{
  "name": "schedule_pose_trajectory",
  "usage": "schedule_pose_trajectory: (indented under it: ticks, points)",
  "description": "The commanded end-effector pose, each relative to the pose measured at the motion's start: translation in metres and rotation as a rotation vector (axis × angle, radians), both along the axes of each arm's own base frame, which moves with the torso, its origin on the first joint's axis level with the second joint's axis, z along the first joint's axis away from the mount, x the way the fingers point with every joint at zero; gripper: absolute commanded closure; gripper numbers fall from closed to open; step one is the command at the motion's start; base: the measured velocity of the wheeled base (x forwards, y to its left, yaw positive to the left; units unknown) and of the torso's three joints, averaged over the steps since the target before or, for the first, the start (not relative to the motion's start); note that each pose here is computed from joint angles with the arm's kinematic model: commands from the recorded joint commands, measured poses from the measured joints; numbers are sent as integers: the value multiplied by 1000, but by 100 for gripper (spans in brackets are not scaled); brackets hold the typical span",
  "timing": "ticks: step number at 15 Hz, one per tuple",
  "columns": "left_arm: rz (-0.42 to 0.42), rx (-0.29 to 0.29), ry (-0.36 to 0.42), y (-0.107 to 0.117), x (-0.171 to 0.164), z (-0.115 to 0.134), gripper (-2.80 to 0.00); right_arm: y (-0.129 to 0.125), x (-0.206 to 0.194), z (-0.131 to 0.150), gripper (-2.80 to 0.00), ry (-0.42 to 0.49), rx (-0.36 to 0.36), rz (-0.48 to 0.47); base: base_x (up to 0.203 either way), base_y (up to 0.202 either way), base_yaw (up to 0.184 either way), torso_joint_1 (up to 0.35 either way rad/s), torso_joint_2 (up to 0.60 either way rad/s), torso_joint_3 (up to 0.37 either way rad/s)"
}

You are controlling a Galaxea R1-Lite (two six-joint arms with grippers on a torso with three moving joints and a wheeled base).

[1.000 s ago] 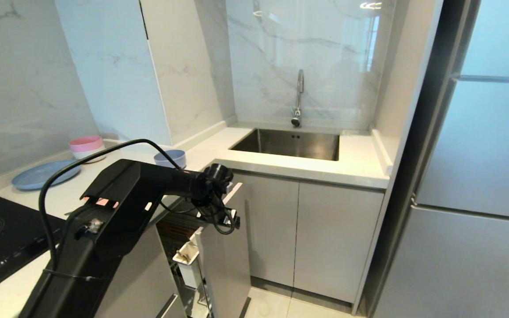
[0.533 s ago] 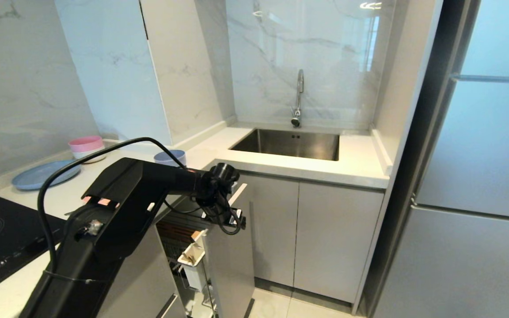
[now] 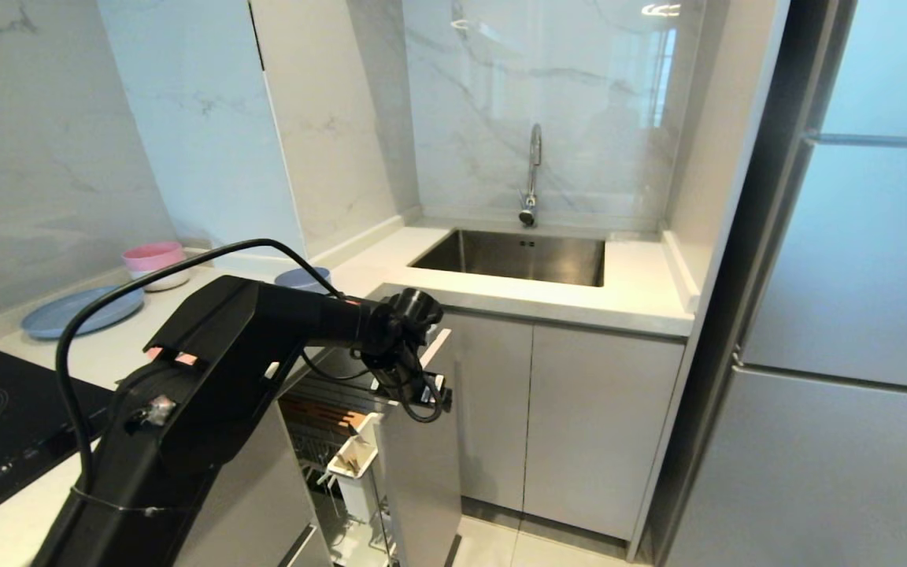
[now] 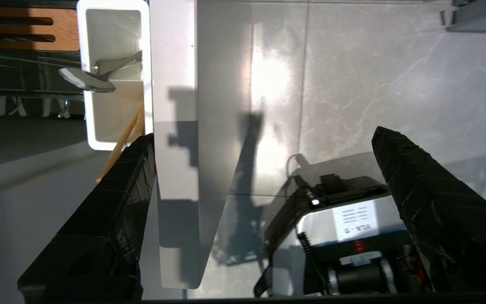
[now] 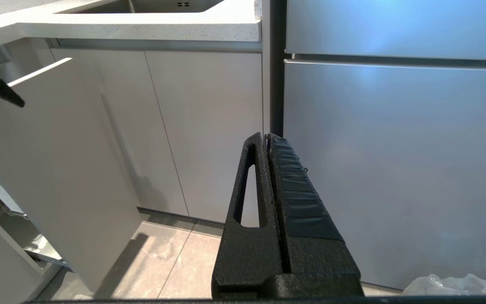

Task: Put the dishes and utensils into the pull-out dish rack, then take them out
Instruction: Open the cupboard

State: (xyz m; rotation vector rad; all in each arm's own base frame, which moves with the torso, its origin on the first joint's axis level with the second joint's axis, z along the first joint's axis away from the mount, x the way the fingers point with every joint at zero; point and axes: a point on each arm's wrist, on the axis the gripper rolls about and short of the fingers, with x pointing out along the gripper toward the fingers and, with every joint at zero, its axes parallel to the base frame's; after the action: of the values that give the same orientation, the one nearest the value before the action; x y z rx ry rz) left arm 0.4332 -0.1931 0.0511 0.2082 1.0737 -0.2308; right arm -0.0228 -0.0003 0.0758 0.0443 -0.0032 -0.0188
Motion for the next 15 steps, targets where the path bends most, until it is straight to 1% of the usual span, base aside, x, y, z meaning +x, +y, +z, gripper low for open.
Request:
schedule_pose_trajectory:
  ticks: [1,3,7,10,13,15]
  points:
    - [3,-4,-9,-5,-3,4,-280,0,0,0,0,0,0,0,0,0,0,0,0,0]
    - [7,15,-18,-11,-6,5,-280,0,0,0,0,0,0,0,0,0,0,0,0,0]
    - [-23,18,-11,-24,-14,4,-280,0,0,0,0,0,0,0,0,0,0,0,0,0]
    - [-55,25,4,-36,-22,0,-280,0,0,0,0,0,0,0,0,0,0,0,0,0]
    - [-88,38,40,-46,-32,-3,-280,0,0,0,0,0,0,0,0,0,0,0,0,0]
    - [-106,40,46,-54,-38,-4,-280,0,0,0,0,0,0,0,0,0,0,0,0,0]
